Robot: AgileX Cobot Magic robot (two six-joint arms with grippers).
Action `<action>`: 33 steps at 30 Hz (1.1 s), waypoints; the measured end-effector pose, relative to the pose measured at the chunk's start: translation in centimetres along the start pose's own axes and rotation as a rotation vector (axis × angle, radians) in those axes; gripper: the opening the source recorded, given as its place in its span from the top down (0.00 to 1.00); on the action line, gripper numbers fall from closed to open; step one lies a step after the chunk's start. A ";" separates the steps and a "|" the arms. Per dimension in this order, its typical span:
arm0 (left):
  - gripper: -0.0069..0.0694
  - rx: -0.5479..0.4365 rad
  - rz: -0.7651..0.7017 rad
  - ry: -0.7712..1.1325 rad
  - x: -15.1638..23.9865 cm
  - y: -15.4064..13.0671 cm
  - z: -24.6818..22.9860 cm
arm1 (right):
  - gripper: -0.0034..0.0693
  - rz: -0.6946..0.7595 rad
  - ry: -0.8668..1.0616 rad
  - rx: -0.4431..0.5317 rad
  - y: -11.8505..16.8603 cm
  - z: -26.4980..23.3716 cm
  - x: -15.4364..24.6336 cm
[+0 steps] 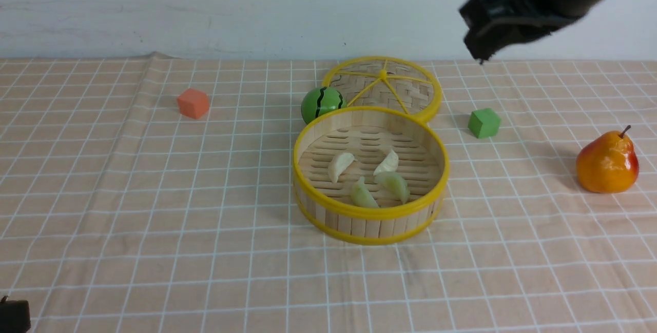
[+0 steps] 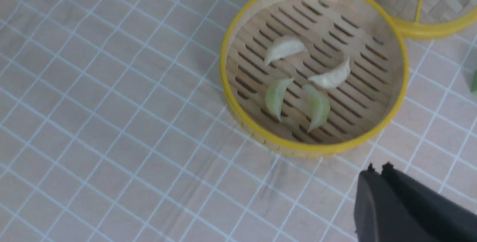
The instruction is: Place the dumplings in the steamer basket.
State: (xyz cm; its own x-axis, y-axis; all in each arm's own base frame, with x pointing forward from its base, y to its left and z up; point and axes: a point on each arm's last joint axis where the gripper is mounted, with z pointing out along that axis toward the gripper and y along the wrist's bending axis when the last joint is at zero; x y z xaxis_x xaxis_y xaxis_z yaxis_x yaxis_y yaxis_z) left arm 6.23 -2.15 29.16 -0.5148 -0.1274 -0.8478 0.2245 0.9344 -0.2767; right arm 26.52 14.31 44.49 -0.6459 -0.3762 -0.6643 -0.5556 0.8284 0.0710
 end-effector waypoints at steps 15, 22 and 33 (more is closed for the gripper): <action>0.87 0.066 -0.014 -0.119 1.1 0.5 -1.0 | 0.93 0.004 -0.671 0.020 1.8 -7.7 14.6; 0.86 0.066 -0.014 -0.120 1.1 0.5 -1.0 | 0.93 0.003 -0.803 0.033 2.2 -9.6 18.4; 0.86 0.064 -0.014 -0.117 1.1 0.6 -1.0 | 0.91 0.000 -0.753 0.022 2.3 -8.9 19.8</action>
State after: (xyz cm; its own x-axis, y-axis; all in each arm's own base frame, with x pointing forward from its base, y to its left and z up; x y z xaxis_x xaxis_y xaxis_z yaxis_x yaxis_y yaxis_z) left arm 4.97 -1.44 28.51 -0.4188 -0.1813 -0.8898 0.2722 0.9098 -0.3135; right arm 7.80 5.04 38.17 -0.1085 0.0027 -0.9941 -0.5399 0.8395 0.0612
